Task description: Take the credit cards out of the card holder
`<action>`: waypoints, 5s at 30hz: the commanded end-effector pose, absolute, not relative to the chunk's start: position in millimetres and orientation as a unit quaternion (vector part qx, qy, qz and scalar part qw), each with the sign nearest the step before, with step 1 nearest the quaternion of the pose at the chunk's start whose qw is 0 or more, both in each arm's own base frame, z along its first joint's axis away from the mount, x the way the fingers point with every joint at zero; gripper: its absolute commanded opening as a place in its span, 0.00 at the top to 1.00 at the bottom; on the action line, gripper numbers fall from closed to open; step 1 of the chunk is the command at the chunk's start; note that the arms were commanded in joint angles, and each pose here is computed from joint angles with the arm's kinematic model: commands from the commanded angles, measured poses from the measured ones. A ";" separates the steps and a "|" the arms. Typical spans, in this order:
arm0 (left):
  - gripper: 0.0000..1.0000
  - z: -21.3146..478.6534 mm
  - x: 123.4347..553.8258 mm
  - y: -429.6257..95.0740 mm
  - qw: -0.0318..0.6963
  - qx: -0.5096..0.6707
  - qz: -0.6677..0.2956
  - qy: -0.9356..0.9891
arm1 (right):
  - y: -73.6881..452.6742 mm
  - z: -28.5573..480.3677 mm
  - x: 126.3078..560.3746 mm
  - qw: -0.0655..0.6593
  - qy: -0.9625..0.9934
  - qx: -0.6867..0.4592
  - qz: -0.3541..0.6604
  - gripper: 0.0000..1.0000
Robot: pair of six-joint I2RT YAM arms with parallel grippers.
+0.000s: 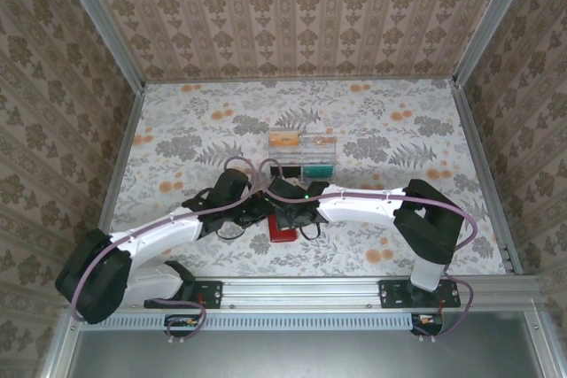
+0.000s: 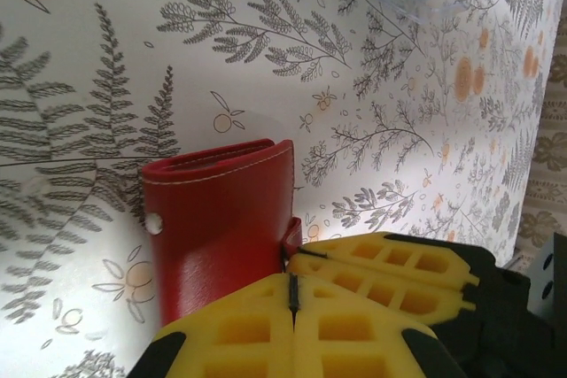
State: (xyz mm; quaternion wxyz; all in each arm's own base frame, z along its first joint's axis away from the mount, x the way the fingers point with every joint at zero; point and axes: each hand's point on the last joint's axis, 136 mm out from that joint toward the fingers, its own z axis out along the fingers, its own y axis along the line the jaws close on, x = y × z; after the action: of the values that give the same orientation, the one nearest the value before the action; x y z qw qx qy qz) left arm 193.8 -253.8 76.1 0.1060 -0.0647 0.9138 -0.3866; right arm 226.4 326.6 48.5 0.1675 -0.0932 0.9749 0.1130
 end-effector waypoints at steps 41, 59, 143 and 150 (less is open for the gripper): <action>0.24 137.6 215.1 -173.4 0.187 -0.057 -0.292 0.936 | 301.4 152.3 242.0 0.256 0.935 -0.003 0.246 1.00; 0.24 128.7 212.7 -188.8 0.170 -0.036 -0.304 0.937 | 151.7 82.6 222.5 0.230 0.966 0.087 0.080 1.00; 0.56 61.0 200.2 -297.5 0.063 0.105 -0.278 0.953 | 201.3 28.3 243.2 0.145 0.982 0.050 0.114 1.00; 0.56 48.7 197.8 -289.5 0.057 0.097 -0.252 0.961 | 203.5 29.2 244.2 0.145 0.981 0.049 0.116 1.00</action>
State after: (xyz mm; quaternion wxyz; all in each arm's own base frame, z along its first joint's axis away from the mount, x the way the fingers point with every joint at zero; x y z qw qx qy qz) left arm 196.3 -295.1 52.6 0.0545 0.0931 0.9565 -0.2710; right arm 241.9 198.7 28.6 0.1460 0.0525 0.9818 0.1094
